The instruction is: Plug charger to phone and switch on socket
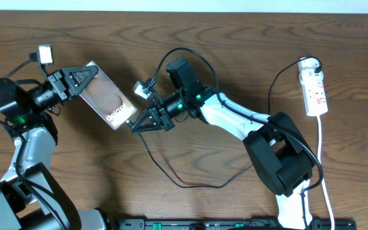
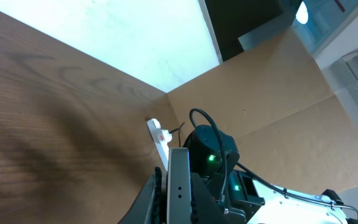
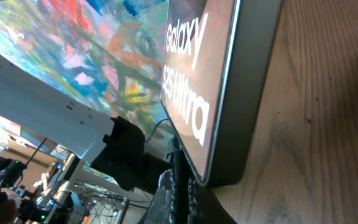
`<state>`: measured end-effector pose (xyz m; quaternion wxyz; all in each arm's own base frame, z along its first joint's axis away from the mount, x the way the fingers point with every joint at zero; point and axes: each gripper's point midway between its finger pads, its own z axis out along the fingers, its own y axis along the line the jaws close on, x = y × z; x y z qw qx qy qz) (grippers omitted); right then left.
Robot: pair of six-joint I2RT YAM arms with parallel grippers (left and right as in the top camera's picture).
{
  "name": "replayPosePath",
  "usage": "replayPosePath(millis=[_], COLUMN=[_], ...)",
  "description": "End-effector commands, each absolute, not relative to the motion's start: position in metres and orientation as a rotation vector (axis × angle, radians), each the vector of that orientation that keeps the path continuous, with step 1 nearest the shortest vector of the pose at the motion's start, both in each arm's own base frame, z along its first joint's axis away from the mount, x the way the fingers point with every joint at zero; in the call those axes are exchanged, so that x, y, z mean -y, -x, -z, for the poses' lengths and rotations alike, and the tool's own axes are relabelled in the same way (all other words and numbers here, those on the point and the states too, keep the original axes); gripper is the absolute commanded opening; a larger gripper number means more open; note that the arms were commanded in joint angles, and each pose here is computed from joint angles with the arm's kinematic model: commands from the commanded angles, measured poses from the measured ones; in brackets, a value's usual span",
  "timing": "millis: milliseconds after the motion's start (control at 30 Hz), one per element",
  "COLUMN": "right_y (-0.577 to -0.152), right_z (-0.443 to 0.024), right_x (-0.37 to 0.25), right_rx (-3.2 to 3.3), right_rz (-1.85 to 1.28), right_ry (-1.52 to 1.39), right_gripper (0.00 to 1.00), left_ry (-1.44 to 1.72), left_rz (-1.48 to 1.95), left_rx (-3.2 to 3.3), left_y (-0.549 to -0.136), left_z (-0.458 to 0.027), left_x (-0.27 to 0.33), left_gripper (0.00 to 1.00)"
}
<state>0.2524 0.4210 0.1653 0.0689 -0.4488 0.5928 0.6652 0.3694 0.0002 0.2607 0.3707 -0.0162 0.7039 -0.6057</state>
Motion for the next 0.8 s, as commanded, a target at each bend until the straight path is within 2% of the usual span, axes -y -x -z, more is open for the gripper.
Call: replayPosePath(millis=[0, 767], right_y=[-0.249, -0.255], right_z=[-0.184, -0.183], right_x=[-0.419, -0.419], right_rx=[-1.727, -1.769], right_rz=[-2.009, -2.003], right_ry=[1.377, 1.339], right_gripper=[0.01, 0.01], left_ry=[-0.002, -0.025], left_rz=[1.581, 1.604], left_rx=[-1.821, -1.83], left_y=[-0.364, -0.363], left_z=[-0.258, -0.258], left_x=[0.007, 0.017], left_gripper=[0.07, 0.07])
